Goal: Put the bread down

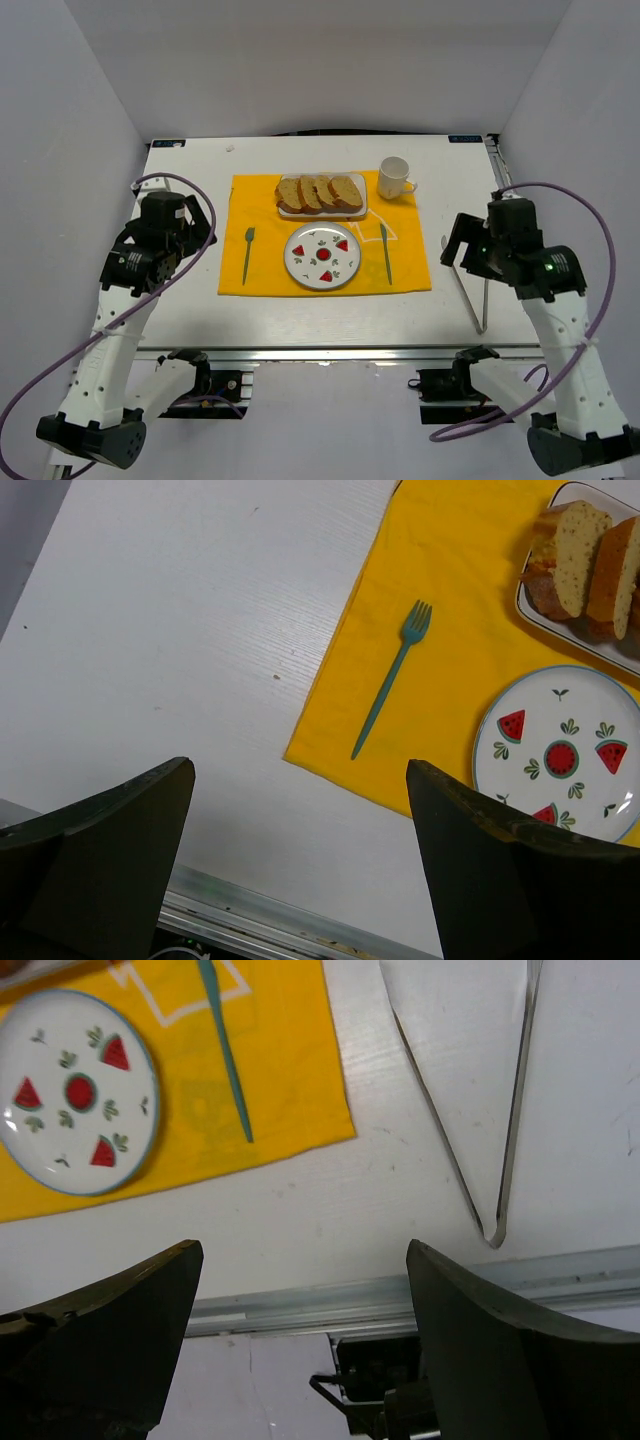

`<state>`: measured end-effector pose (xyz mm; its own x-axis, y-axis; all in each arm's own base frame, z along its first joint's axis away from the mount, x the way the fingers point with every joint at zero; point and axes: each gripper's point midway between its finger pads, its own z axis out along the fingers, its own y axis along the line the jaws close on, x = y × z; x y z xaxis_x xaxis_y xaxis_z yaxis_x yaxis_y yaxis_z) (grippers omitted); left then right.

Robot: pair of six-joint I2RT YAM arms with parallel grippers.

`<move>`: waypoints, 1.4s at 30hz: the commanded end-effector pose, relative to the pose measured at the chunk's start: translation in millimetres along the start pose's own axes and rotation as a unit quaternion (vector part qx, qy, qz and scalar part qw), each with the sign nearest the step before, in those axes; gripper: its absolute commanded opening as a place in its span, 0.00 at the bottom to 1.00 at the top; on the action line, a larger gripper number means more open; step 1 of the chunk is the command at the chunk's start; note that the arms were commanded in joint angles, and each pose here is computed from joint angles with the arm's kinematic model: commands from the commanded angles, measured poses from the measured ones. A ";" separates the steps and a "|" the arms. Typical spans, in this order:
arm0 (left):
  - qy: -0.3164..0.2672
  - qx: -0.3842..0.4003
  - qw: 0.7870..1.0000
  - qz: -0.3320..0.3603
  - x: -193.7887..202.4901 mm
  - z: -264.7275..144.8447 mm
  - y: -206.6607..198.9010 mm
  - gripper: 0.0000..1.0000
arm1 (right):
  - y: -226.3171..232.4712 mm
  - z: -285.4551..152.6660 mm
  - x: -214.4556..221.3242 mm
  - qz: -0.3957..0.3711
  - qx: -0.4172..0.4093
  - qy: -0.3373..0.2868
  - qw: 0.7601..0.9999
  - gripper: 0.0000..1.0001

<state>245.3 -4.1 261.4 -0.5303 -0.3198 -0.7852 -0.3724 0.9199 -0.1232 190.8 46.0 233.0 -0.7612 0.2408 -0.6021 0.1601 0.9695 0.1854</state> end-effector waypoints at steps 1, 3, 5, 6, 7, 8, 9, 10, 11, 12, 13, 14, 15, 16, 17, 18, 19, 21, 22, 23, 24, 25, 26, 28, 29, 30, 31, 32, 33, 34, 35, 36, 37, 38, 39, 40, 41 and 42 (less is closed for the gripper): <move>-0.005 -0.003 1.000 0.009 -0.2 -4.1 4.5 0.98 | 10.2 -33.7 -25.4 -0.010 -0.042 -0.071 0.997 0.89; 0.005 0.010 1.000 0.014 3.8 -2.7 -0.6 0.98 | 14.0 -33.5 -22.5 -0.033 -0.057 -0.065 0.996 0.89; 0.013 0.020 1.000 0.015 6.9 -1.2 -4.9 0.98 | 2.9 -18.8 -8.4 -0.028 -0.018 -0.021 0.999 0.89; 0.019 0.030 0.999 0.014 9.8 0.2 -9.0 0.98 | -6.7 -11.8 -4.9 -0.040 0.008 -0.010 0.999 0.89; 0.022 0.034 0.999 0.014 10.7 0.6 -11.0 0.98 | -11.6 -1.8 0.3 -0.054 0.023 0.009 0.998 0.89; 0.025 0.039 0.999 0.015 11.8 1.3 -13.0 0.98 | -20.6 10.1 7.6 -0.061 0.046 0.024 0.997 0.89; 0.027 0.045 0.998 0.016 12.1 1.4 -15.6 0.98 | -22.9 18.1 10.9 -0.060 0.052 0.033 0.996 0.89; 0.027 0.049 0.998 0.015 12.0 1.2 -17.0 0.98 | -21.8 26.9 14.6 -0.063 0.051 0.046 0.996 0.89; 0.024 0.053 0.998 0.014 10.5 1.8 -18.6 0.98 | -18.1 33.6 17.9 -0.065 0.040 0.054 0.996 0.89; 0.025 0.054 0.998 0.015 11.1 2.4 -19.2 0.98 | -20.9 41.2 15.0 -0.053 0.045 0.052 0.996 0.89; 0.025 0.053 0.998 0.015 11.1 3.1 -19.5 0.98 | -22.0 48.5 16.4 -0.054 0.049 0.069 0.995 0.89; 0.027 0.055 0.998 0.015 11.4 3.4 -20.6 0.98 | -25.2 54.8 16.0 -0.052 0.056 0.072 0.994 0.89; 0.030 0.056 0.998 0.015 12.3 5.0 -21.9 0.98 | -29.8 60.4 15.9 -0.043 0.062 0.076 0.994 0.89; 0.033 0.061 0.998 0.014 13.4 4.9 -23.7 0.98 | -28.0 67.6 16.5 -0.043 0.056 0.082 0.994 0.89; 0.033 0.063 0.997 0.013 13.7 5.8 -25.0 0.98 | -29.9 72.7 17.5 -0.044 0.059 0.086 0.994 0.89; 0.035 0.065 0.997 0.012 15.8 6.7 -25.4 0.98 | -35.1 81.1 18.5 -0.036 0.066 0.087 0.993 0.89; 0.036 0.066 0.997 0.011 16.4 7.2 -26.1 0.98 | -38.8 89.8 23.0 -0.032 0.073 0.102 0.992 0.89; 0.038 0.065 0.997 0.012 18.1 8.8 -26.0 0.98 | -40.8 102.8 28.2 -0.027 0.065 0.114 0.991 0.89; 0.040 0.064 0.997 0.014 19.6 9.6 -25.5 0.98 | -41.5 114.0 29.3 -0.029 0.066 0.118 0.990 0.89; 0.038 0.062 0.997 0.013 19.1 10.2 -25.1 0.98 | -44.5 118.2 27.9 -0.035 0.071 0.120 0.990 0.89; 0.039 0.062 0.997 0.014 19.4 10.2 -24.8 0.98 | -47.1 121.4 25.9 -0.040 0.077 0.121 0.989 0.89; 0.039 0.061 0.997 0.015 19.5 10.6 -24.6 0.98 | -50.7 127.8 21.4 -0.047 0.087 0.121 0.988 0.89; 0.040 0.060 0.997 0.017 19.9 11.0 -24.1 0.98 | -58.8 130.1 17.9 -0.056 0.107 0.118 0.986 0.89; 0.042 0.058 0.997 0.017 20.9 12.3 -23.9 0.98 | -71.9 136.3 15.2 -0.072 0.126 0.123 0.982 0.88; 0.044 0.057 0.997 0.019 22.4 14.3 -24.0 0.98 | -76.6 140.8 13.3 -0.074 0.133 0.117 0.981 0.87; 0.046 0.056 0.997 0.020 23.3 15.3 -24.0 0.98 | -80.5 144.1 13.1 -0.067 0.132 0.118 0.982 0.78; 0.048 0.055 0.997 0.020 23.5 16.8 -24.6 0.98 | -76.6 149.7 15.0 -0.066 0.118 0.119 0.984 0.74; 0.049 0.055 0.997 0.020 23.7 17.5 -25.3 0.98 | -76.9 153.5 17.9 -0.069 0.116 0.123 0.983 0.73; 0.049 0.056 0.997 0.021 23.4 17.9 -25.9 0.98 | -83.5 156.7 19.5 -0.063 0.123 0.127 0.982 0.70; 0.048 0.056 0.997 0.020 22.4 18.2 -26.6 0.98 | -85.8 161.4 22.4 -0.060 0.120 0.134 0.982 0.69; 0.048 0.056 0.997 0.020 21.9 18.7 -27.0 0.98 | -80.5 165.4 24.1 -0.057 0.101 0.138 0.984 0.69; 0.049 0.056 0.997 0.021 21.4 19.7 -27.8 0.98 | -79.3 170.1 22.5 -0.056 0.094 0.135 0.985 0.68; 0.049 0.055 0.997 0.021 21.1 20.2 -27.9 0.98 | -78.9 175.0 24.4 -0.062 0.088 0.141 0.984 0.68; 0.050 0.055 0.997 0.021 21.0 20.6 -28.1 0.98 | -77.8 178.1 26.0 -0.065 0.082 0.145 0.984 0.67; 0.050 0.055 0.997 0.021 19.8 21.0 -29.2 0.98 | -78.9 182.9 26.0 -0.063 0.082 0.149 0.983 0.66; 0.050 0.054 0.997 0.021 19.6 21.1 -28.8 0.98 | -77.1 185.2 27.3 -0.065 0.074 0.153 0.983 0.65; 0.049 0.054 0.997 0.022 18.5 20.6 -29.1 0.98 | -77.0 187.6 27.5 -0.064 0.072 0.155 0.983 0.64; 0.050 0.052 0.997 0.022 19.0 21.4 -28.6 0.98 | -77.3 192.1 29.2 -0.063 0.071 0.158 0.983 0.59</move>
<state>258.6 -29.8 228.2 -0.6380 -0.2997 -0.7093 -0.2841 0.9478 -0.1449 262.2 -18.3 54.9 -0.9431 0.1379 -0.3026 0.1571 0.9868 -0.0398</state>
